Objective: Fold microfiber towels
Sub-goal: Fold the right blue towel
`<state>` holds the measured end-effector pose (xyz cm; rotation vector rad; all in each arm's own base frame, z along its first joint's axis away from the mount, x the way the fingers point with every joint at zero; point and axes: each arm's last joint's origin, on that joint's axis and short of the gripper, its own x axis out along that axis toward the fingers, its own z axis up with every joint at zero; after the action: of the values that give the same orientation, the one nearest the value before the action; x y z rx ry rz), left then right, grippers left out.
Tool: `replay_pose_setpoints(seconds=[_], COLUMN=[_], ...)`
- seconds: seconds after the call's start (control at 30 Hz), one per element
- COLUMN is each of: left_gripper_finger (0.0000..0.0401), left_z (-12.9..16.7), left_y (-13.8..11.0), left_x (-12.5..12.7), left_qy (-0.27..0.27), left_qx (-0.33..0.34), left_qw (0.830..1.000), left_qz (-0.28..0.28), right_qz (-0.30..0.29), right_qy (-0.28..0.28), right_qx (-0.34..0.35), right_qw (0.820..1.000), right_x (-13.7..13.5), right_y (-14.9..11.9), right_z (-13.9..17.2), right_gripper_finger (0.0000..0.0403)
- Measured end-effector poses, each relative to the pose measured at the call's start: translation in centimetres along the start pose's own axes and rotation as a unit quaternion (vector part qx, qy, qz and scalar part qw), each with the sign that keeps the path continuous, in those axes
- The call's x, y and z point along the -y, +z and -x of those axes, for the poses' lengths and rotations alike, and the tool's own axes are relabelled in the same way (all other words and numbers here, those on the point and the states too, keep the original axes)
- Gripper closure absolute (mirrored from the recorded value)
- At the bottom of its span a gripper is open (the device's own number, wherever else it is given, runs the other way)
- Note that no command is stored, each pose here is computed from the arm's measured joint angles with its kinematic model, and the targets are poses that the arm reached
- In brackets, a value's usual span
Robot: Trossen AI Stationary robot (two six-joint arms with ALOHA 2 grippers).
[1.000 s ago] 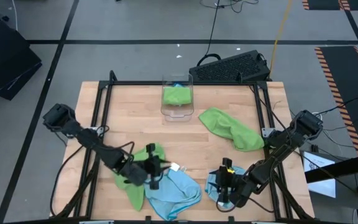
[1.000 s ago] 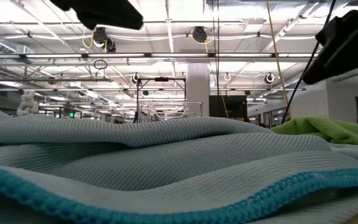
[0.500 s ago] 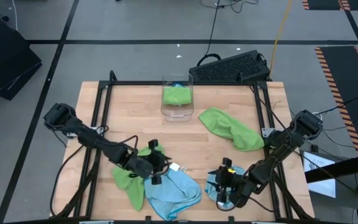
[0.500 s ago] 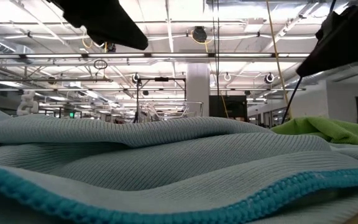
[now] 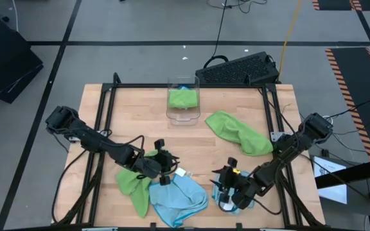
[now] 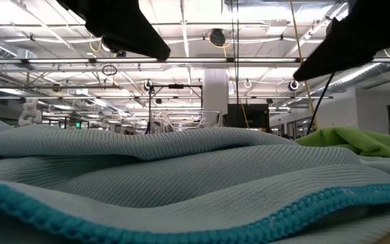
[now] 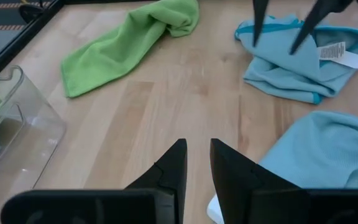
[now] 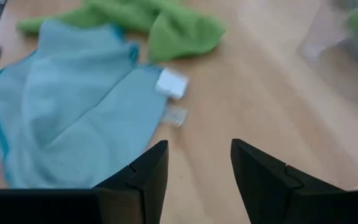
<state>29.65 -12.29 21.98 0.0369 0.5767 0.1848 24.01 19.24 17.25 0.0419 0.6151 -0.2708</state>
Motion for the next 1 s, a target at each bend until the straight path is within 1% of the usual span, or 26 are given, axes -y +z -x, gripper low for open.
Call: replay_pose_setpoints(seconds=[0.13,0.33,0.43,0.53,0.77,1.0], left_gripper_finger=[0.0327,0.0327,0.0327,0.0327,0.0327,0.0327], left_z=[0.0,0.0,0.0,0.0,0.0,0.0], left_y=[0.1,0.2,0.3,0.3,0.3,0.4], left_x=[0.0,0.0,0.0,0.0,0.0,0.1], left_qy=[-0.001,-0.002,-0.004,-0.004,-0.004,-0.004], left_qx=[0.003,0.008,0.013,0.013,0.014,0.017], left_qw=[1.000,1.000,1.000,1.000,1.000,1.000], left_qz=[0.001,0.005,0.008,0.008,0.009,0.010], right_qz=[0.000,0.022,0.027,0.018,-0.001,-0.016], right_qy=[0.051,0.077,0.106,0.129,0.130,0.149], right_qx=[-0.042,-0.052,-0.074,-0.101,-0.144,-0.156], right_qw=[0.998,0.995,0.991,0.986,0.981,0.976], right_x=[-0.3,-0.9,-1.3,-1.6,-2.1,-3.1], right_y=[-0.2,-0.7,-1.0,-1.5,-3.3,-4.6], right_z=[0.1,0.9,1.2,1.6,3.3,5.2], right_gripper_finger=[0.0237,0.0237,0.0237,0.0237,0.0237,0.0237])
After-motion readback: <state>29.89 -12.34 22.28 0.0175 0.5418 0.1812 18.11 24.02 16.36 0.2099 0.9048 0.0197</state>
